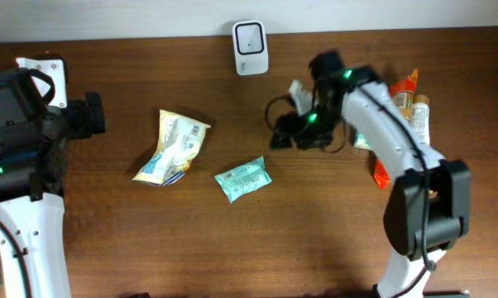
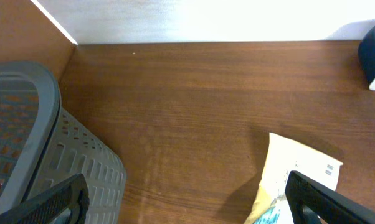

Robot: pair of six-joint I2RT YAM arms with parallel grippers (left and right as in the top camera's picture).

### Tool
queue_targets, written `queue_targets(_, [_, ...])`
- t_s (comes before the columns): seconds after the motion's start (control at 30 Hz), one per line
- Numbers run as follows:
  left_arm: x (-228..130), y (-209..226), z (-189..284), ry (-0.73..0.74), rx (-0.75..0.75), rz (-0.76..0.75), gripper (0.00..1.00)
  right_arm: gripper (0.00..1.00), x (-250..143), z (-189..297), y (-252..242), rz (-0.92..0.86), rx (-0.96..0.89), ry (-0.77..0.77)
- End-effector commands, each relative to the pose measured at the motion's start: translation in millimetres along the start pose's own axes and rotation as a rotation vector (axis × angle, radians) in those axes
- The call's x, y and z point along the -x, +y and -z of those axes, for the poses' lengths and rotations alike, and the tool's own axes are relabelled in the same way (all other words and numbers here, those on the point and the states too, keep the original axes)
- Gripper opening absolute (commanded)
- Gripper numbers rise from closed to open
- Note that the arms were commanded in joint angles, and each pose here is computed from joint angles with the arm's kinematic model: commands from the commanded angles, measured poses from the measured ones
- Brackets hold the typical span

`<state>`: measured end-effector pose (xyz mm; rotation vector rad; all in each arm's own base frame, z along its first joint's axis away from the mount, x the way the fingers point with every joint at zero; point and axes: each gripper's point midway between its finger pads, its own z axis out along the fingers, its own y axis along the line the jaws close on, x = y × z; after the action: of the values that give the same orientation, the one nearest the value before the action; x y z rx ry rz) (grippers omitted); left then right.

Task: Scan the item barcode
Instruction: 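Grasp the light-green Kleenex bag with the right gripper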

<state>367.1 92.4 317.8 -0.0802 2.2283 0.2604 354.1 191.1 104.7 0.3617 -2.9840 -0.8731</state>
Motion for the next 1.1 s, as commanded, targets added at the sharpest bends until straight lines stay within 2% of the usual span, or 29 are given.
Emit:
queue_targets(0.0, [3.8,0.7,2.4,-0.012,-0.005,-0.01,0.99,0.9,-13.0,-31.9,11.9,0.038,0.095,0.045])
queue_targets(0.1, [3.8,0.7,2.4,-0.012,-0.005,-0.01,0.99,0.92,-16.5,-65.9,18.5,0.053,0.104,0.1])
queue_targets(0.17, [3.8,0.7,2.4,-0.012,-0.005,-0.01,0.99,0.89,-19.8,-88.2,20.8,0.023,0.15,0.145])
queue_targets(0.23, [3.8,0.7,2.4,-0.012,-0.005,-0.01,0.99,0.77,-19.5,-102.5,22.0,-0.035,0.208,0.17])
queue_targets(0.37, [3.8,0.7,2.4,-0.012,-0.005,-0.01,0.99,0.64,-21.7,-118.9,14.5,-0.117,0.221,0.204])
queue_targets(0.43, [3.8,0.7,2.4,-0.012,-0.005,-0.01,0.99,0.51,-18.9,-119.4,14.8,-0.138,0.22,0.197])
queue_targets(0.5, [3.8,0.7,2.4,-0.012,-0.005,-0.01,0.99,0.32,-17.5,-120.8,16.9,-0.128,0.222,0.191])
queue_targets(0.53, [3.8,0.7,2.4,-0.012,-0.005,-0.01,0.99,0.12,-17.4,-121.2,17.5,-0.125,0.223,0.19])
queue_targets(0.57, [3.8,0.7,2.4,-0.012,-0.005,-0.01,0.99,0.04,-17.3,-120.4,19.8,-0.126,0.238,0.191])
queue_targets(0.67, [3.8,0.7,2.4,-0.012,-0.005,-0.01,0.99,0.04,-9.6,-106.9,29.5,-0.065,0.304,0.154])
queue_targets(0.73, [3.8,0.7,2.4,-0.012,-0.005,-0.01,0.99,0.04,6.6,-79.8,38.3,-0.005,0.333,0.064])
queue_targets(0.83, [3.8,0.7,2.4,-0.012,-0.005,-0.01,0.99,0.04,26.9,-12.1,50.0,0.086,0.341,-0.113])
queue_targets(1.0, [3.8,0.7,2.4,-0.012,-0.005,-0.01,0.99,0.04,38.6,89.8,33.8,0.063,0.02,-0.42])
queue_targets(1.07, [3.8,0.7,2.4,-0.012,-0.005,-0.01,0.99,0.04,33.3,121.2,48.6,0.104,0.002,-0.506])
